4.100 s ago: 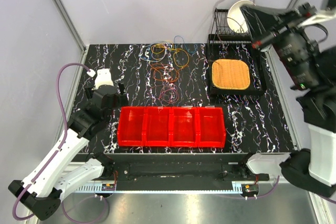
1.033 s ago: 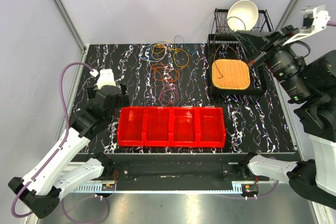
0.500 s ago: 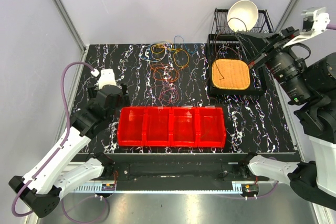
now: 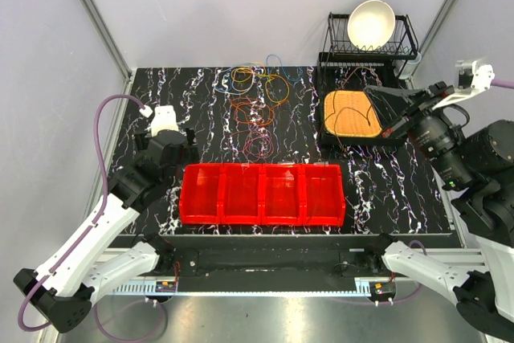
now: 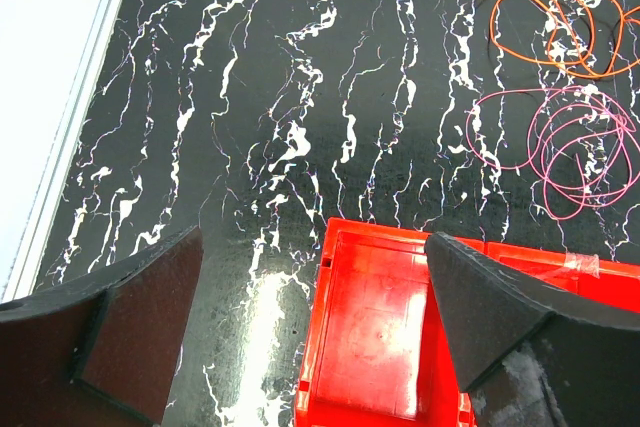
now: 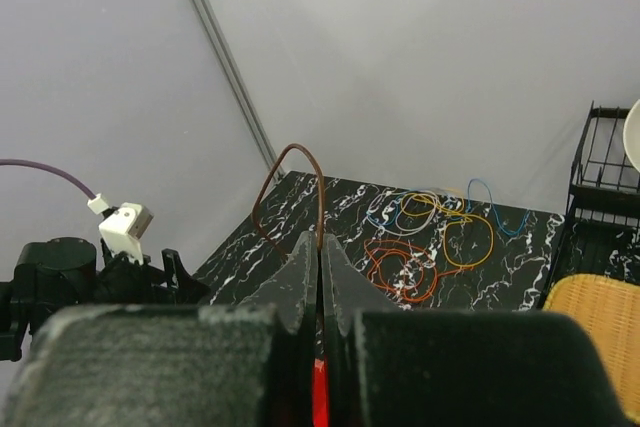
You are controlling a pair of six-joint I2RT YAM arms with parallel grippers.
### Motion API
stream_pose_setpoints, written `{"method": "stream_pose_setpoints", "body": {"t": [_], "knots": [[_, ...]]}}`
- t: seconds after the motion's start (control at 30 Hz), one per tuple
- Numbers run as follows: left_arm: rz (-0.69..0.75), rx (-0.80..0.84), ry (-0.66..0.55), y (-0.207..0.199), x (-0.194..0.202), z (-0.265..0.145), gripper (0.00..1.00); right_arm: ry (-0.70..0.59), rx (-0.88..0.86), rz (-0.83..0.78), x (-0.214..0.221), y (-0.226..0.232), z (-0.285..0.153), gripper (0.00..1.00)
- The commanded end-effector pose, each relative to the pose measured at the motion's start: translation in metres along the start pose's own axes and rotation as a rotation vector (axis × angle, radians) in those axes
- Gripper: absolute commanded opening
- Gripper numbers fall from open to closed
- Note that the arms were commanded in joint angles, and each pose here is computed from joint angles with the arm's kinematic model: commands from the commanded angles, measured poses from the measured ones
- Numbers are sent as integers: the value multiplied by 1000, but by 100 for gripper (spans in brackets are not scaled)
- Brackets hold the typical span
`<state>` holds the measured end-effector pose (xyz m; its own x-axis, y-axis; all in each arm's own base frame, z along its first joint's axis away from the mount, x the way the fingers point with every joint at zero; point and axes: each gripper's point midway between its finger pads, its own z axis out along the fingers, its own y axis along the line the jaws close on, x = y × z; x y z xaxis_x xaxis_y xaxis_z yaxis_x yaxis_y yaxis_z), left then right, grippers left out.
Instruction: Untangle the cables
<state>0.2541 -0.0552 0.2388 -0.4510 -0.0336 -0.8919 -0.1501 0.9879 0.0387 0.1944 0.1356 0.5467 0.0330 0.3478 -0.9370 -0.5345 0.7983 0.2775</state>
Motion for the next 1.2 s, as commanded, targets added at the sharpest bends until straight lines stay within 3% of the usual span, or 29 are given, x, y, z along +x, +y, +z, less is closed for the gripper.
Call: {"method": "stream_pose_setpoints", "body": {"t": [0.0, 0.3, 0.57, 1.0, 1.17], "knots": [[5, -15, -16, 2, -5, -1, 96, -26, 58, 29, 2, -11, -1, 0], [6, -15, -19, 2, -5, -2, 96, 56, 118, 72, 47, -27, -5, 0], [12, -12, -15, 1, -4, -1, 96, 176, 243, 140, 120, -58, -26, 0], [15, -8, -13, 0, -4, -1, 96, 396, 269, 279, 216, -62, -41, 0], [15, -6, -14, 0, -4, -1, 96, 406, 365, 333, 239, -77, -46, 0]]}}
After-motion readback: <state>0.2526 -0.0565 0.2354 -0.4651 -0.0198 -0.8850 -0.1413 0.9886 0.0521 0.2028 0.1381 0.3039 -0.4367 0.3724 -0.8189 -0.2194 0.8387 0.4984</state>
